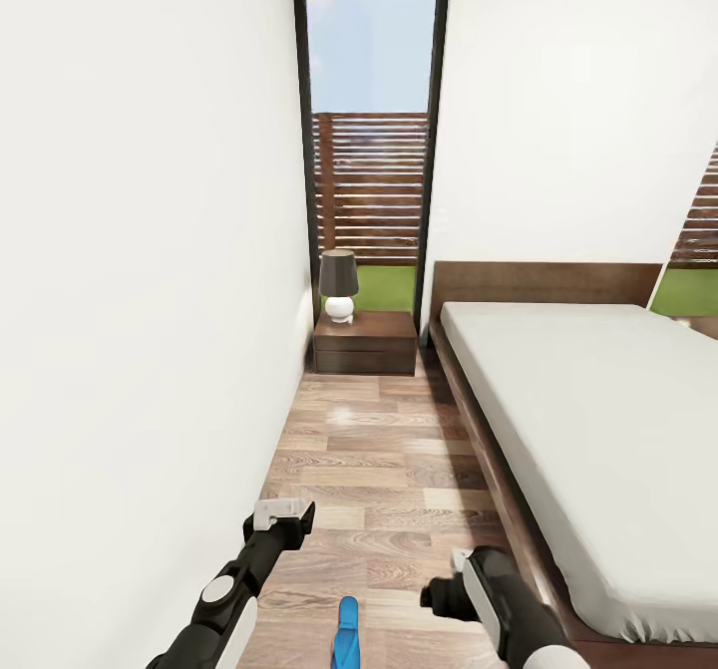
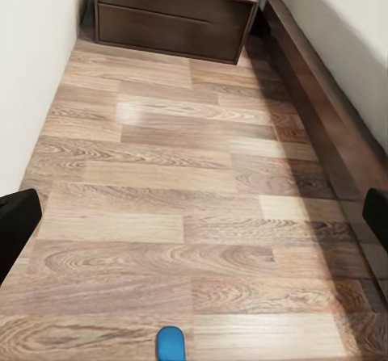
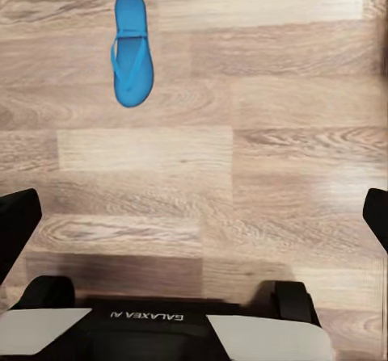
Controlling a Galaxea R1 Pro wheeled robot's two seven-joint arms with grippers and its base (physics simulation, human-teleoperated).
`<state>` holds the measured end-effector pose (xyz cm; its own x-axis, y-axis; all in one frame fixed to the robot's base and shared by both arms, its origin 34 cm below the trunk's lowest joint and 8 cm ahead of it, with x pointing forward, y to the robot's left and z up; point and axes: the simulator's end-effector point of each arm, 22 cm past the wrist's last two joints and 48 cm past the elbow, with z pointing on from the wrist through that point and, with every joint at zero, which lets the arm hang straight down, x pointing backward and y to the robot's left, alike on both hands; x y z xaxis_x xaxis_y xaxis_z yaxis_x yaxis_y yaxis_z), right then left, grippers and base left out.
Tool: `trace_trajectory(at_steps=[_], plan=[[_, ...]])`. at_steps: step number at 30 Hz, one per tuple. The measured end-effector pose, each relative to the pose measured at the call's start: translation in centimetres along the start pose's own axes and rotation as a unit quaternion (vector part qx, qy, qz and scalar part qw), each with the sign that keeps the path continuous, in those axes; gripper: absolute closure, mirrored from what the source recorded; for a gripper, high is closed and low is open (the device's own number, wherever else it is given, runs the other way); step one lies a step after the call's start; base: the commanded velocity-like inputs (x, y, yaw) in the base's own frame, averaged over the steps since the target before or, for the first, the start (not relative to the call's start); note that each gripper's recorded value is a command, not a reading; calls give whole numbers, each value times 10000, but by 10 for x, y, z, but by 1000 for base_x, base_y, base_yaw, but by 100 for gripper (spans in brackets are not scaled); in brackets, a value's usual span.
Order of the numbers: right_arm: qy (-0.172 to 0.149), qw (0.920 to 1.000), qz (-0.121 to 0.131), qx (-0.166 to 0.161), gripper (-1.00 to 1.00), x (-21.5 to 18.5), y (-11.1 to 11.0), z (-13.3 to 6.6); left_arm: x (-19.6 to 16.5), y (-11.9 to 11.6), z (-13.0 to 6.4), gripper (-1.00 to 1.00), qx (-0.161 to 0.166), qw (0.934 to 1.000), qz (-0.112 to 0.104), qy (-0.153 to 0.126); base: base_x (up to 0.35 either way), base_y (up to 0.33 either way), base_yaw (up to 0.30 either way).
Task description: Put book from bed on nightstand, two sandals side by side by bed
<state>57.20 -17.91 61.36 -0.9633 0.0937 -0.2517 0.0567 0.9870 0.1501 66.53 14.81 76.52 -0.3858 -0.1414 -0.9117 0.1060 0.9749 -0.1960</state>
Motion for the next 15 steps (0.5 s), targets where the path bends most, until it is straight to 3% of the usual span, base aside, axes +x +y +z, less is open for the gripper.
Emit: trace_trajectory(at_steps=[6,15], plan=[[24,9993,-378,45,-100,2,10,0,-1,-1,0,-100,2,10000,-3,-3,0,0,0],[14,9990,-447,47,-100,4,12,5,2,0,1,-100,-1,10000,-6,-5,0,0,0]])
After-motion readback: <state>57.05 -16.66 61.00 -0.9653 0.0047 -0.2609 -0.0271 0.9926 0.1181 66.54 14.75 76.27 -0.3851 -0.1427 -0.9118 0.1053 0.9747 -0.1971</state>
